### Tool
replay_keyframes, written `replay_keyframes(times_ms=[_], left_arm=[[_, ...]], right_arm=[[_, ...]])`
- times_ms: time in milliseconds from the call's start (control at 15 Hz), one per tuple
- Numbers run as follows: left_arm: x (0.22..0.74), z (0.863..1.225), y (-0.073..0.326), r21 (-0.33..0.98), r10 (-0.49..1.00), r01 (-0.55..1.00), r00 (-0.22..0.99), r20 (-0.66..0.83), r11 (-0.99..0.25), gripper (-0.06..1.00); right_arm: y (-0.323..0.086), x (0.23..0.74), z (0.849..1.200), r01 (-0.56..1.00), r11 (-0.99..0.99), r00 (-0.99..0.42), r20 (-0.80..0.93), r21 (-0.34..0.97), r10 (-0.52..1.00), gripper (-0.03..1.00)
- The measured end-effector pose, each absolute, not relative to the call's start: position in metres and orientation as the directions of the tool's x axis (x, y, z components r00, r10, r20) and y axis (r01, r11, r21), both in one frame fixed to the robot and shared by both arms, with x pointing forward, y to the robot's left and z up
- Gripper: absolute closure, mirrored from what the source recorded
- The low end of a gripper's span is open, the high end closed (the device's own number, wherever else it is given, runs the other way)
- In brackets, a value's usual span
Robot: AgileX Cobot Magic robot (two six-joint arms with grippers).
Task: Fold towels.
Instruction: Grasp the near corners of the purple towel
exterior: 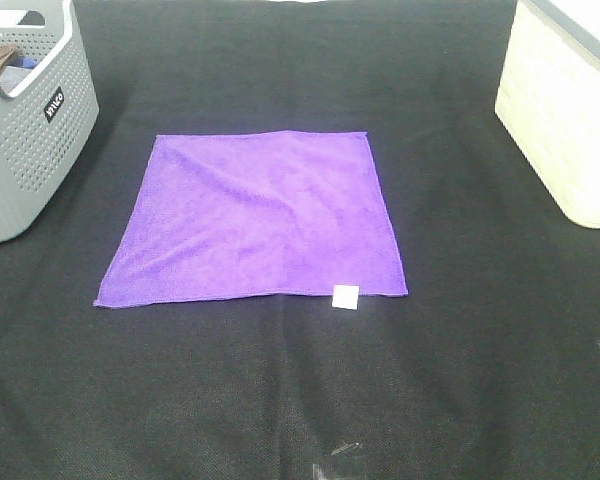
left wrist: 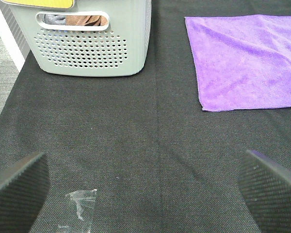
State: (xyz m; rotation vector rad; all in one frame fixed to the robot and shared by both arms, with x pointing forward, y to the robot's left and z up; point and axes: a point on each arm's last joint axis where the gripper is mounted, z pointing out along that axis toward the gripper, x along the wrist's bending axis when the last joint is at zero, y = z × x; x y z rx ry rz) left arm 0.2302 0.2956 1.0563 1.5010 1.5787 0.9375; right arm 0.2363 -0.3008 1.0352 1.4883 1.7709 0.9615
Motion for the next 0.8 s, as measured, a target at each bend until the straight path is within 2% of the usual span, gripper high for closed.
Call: replay_keyframes(times_ms=[800], left_arm=[[0.2302, 1.0563, 0.2956, 0.893, 0.999, 0.449, -0.030, -0.034, 0.043, -0.05]], right_arm=[[-0.3008, 0.2363, 1.0352, 0.530, 0.097, -0.167, -0.009, 0.843, 0.986, 0.01]])
